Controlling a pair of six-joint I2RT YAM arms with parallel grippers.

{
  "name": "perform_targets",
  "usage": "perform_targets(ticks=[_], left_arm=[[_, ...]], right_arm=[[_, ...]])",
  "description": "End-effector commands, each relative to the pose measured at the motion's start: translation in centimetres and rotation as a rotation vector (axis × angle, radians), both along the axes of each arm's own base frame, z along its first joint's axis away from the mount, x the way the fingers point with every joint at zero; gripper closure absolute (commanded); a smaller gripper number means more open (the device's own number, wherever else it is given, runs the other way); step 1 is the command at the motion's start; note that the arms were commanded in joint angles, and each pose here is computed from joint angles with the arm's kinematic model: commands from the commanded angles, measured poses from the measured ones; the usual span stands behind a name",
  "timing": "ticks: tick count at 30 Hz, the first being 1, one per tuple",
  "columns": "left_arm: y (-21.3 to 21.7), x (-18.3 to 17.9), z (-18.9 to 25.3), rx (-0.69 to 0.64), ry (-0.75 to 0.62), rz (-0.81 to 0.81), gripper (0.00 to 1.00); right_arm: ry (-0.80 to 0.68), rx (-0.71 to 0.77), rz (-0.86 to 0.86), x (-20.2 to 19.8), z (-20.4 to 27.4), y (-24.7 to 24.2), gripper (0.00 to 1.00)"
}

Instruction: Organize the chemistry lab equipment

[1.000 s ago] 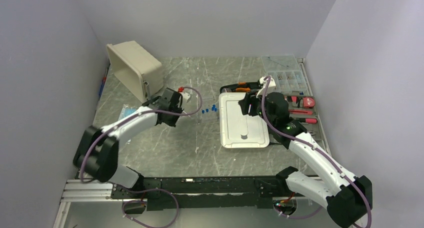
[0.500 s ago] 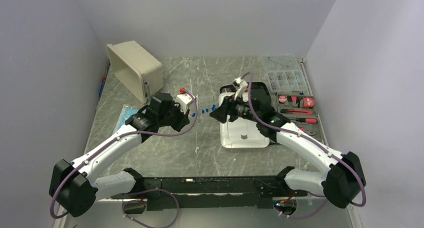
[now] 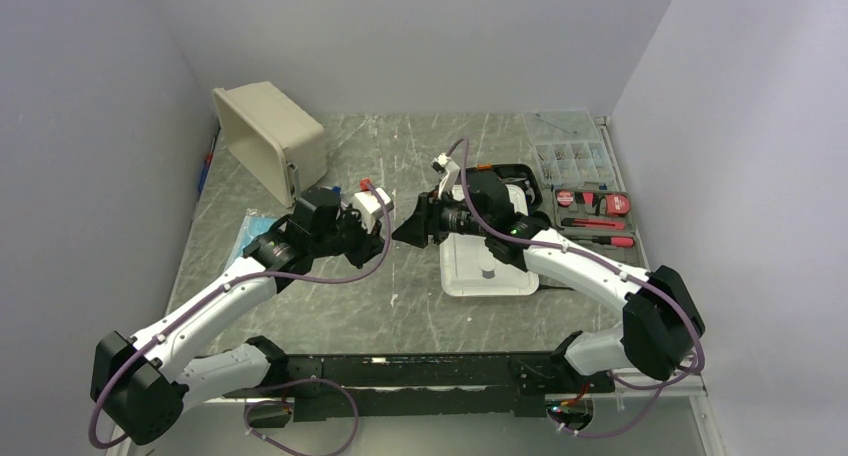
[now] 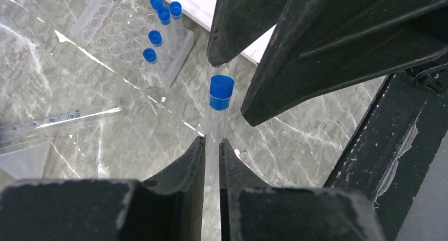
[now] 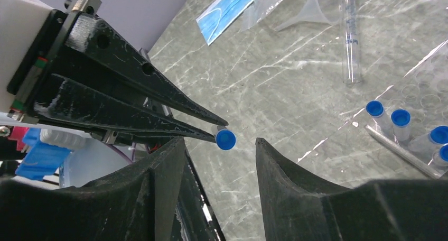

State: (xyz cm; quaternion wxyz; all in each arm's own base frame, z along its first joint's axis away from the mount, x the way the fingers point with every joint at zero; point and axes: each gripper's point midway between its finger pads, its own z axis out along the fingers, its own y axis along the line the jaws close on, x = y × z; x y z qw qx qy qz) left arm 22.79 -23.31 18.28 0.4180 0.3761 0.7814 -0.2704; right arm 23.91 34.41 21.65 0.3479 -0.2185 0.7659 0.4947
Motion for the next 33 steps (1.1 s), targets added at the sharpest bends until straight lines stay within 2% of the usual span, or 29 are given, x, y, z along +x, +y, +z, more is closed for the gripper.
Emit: perform_targets(ticks=[1, 16, 30, 33], left_arm=[[-0.8, -0.4, 1.7, -0.06, -0.036, -0.033, 0.92], [-0.9, -0.4, 1.8, -0.067, -0.037, -0.037, 0.93], [-0.7, -0.1, 1.7, -0.059, -0.039, -0.013, 0.93], [-0.6, 0.0, 1.8, -0.059, -0.04, -0.009, 0.9]], right_arm=[[-0.059, 0.075, 0.029, 0.3, 3.2, 1.1, 0.47], [-0.038, 0.099, 0.061, 0.2, 2.6, 2.0, 0.64], [-0.037, 0.079, 0.054, 0.5, 1.9, 2.3, 0.87], [-0.044, 0.069, 0.042, 0.7, 1.9, 2.2, 0.92]])
